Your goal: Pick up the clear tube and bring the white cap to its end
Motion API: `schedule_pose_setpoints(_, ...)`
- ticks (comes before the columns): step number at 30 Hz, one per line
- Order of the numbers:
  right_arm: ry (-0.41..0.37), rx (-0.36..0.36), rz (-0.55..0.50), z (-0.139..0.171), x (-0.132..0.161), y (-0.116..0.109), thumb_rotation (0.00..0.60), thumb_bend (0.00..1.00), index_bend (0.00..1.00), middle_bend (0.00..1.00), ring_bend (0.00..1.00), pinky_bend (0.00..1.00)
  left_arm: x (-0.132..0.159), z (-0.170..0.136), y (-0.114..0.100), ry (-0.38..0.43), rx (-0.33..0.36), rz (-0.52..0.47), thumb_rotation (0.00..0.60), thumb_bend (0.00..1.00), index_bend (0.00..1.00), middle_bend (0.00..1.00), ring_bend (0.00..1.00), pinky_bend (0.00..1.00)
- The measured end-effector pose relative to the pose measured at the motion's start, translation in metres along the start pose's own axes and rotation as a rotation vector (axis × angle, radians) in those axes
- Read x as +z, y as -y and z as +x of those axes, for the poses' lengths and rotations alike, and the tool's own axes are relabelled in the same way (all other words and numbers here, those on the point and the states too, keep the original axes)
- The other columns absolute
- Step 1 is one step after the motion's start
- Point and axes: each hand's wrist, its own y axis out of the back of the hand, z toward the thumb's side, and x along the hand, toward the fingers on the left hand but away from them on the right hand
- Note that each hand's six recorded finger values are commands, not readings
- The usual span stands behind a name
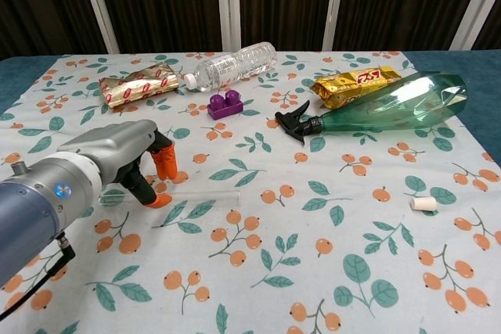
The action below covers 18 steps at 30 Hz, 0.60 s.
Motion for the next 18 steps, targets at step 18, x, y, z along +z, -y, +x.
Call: schedule_pose_setpoints(18,0.002,0.0,-0.008,-0.0001,0.0,-0.0002,0.6,0.23,0.0,0.0,0.0,0.0,0.004,0.0029,0.0086,-0.044,-0.014,0.01,0.6,0.39,0.51,0.4,0.04,0.0)
